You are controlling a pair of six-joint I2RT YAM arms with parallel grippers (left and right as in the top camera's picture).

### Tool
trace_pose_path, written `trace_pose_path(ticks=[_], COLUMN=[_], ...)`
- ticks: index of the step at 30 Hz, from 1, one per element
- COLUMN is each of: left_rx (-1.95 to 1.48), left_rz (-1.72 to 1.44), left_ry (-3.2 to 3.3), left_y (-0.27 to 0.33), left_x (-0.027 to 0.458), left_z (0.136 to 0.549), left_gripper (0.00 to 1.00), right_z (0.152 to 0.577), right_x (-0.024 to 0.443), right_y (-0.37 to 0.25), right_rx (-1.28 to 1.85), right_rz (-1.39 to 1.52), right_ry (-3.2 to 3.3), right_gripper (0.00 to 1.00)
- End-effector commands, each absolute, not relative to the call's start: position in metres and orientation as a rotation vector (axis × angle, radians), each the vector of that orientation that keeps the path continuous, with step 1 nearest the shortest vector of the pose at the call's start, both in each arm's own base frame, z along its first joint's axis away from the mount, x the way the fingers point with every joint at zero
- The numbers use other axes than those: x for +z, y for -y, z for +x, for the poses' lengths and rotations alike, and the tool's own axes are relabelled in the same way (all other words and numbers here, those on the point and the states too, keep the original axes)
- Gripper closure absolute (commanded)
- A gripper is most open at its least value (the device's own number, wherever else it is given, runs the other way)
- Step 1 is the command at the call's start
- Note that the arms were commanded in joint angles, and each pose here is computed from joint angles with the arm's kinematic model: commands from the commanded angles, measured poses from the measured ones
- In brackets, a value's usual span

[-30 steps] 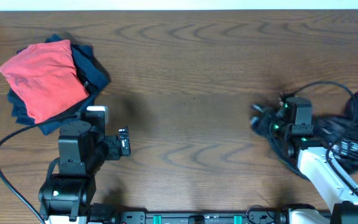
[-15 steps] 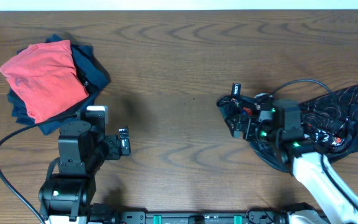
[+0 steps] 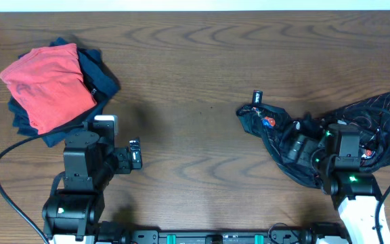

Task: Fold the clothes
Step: 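Lift and drag the black jersey toward the table center with right gripper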

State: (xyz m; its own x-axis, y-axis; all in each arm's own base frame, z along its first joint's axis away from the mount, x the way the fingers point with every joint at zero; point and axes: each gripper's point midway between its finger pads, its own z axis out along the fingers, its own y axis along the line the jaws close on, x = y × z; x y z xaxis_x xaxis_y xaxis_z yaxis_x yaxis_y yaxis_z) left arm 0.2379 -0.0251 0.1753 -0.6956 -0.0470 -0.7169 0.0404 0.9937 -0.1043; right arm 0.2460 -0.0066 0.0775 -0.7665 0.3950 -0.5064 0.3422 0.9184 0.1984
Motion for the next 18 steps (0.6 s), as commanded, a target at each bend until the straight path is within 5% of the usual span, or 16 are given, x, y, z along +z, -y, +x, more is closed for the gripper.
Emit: trace_pose_path(ticks=[1,5,8,10,12,18], left_rx=[-0.154,-0.154,-0.154,-0.154,-0.153,-0.153], left_rz=[-0.007,-0.007,-0.007,-0.007,-0.007,-0.007], left_ry=[-2.309,-2.309,-2.309,-2.309,-2.309,-2.308], left_y=[0.026,0.026,0.026,0.026,0.026,0.026], left_x=[0.186,0.186,0.186,0.186,0.186,0.186], left_z=[0.240,0.240,0.240,0.240,0.240,0.240], left_gripper=[0.02,0.02,0.02,0.02,0.02,0.02], right_z=[0.240,0.245,0.253,0.257,0.263,0.310], right_x=[0.064,0.045,0.031,0.022,0.017,0.065], right_y=[0.036,0.038,0.034,0.029,0.020,-0.032], right_rx=[-0.060,-0.074,-0.050,-0.011,0.057,0.474], right_rz=[0.658,0.704,0.701,0.696,0.683,0.370], right_ry=[-2.534,-2.578,-2.607,-2.628,-2.639,-2.477], right_gripper=[0.17,0.21,0.33,0.54,0.99,0.99])
